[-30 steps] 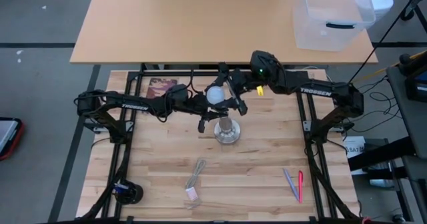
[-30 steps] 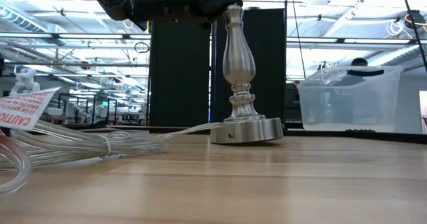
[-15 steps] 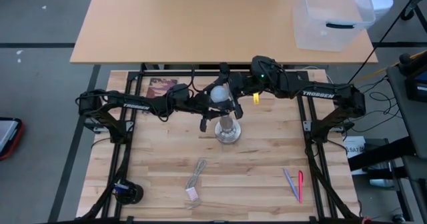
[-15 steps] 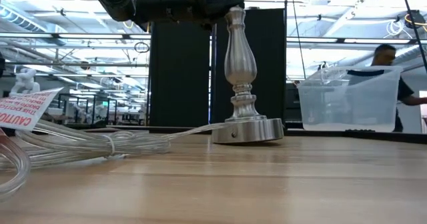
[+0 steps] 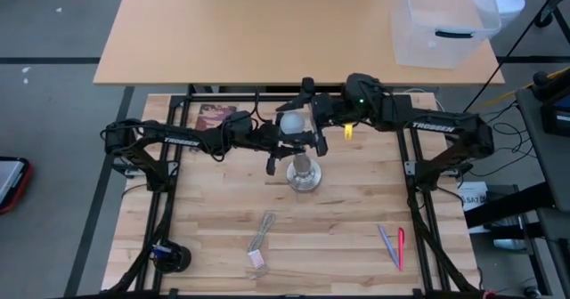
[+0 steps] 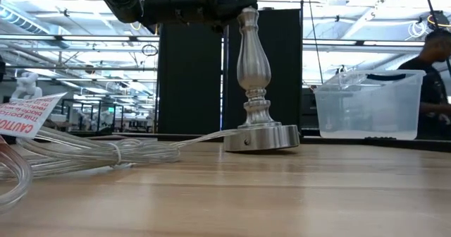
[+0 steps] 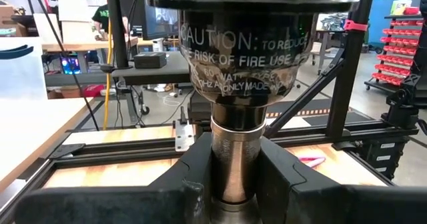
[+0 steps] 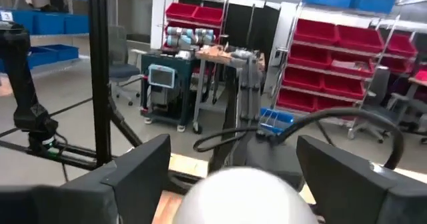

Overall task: Screw lightbulb
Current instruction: Remove the lightbulb from the silver lamp and put it on the table

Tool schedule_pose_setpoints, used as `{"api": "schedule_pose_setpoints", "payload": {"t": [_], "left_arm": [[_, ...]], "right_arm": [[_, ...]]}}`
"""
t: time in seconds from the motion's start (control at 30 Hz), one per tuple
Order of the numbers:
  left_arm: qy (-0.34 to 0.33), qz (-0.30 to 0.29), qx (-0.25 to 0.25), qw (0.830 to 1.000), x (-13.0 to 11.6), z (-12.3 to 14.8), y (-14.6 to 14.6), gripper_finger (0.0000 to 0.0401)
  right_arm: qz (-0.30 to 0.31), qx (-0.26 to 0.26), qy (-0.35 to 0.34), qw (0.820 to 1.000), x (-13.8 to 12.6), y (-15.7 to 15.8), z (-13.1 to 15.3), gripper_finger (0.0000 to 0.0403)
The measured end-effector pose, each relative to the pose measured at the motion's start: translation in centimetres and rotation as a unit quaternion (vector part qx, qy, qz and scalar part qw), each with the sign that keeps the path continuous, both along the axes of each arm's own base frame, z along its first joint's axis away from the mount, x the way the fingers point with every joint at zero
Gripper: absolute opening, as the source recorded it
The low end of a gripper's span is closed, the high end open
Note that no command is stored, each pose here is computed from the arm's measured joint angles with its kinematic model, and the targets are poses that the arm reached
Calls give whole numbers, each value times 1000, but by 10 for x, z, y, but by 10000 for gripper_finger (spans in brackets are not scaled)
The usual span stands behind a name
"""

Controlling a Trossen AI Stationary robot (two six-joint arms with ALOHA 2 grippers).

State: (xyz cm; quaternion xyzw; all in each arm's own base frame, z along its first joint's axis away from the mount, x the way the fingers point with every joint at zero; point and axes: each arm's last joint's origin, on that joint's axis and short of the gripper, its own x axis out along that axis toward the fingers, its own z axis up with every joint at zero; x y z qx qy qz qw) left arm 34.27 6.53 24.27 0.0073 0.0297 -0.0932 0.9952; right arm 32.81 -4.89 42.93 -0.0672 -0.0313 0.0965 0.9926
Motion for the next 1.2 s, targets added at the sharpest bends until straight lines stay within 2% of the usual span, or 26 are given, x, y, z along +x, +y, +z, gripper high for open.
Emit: {"api": "schedule_pose_setpoints", "payload": {"t": [0.2,0.37,0.6,0.73,0.87,1.0,1.2], "left_arm": [[0,0,0,1000,0,0,0,75],[0,3,0,1000,0,0,0,75],[0,6,1,1000,0,0,0,75],[0,7,1,1000,0,0,0,75],[0,10,1,1000,0,0,0,75],[0,11,1,1000,0,0,0,75],[1,19,0,1000,0,0,1,75]], "right_arm": [[-17,-9,-20,1000,-13,5,13,322],[-126,-74,-1,989,-34,24,22,322],[-169,-81,26,982,-44,56,23,322],[-248,-91,46,963,-38,71,15,322],[-282,-60,58,956,-25,80,5,322],[-370,-66,61,925,-7,82,-8,322],[-408,-65,34,910,23,84,-24,322]]}}
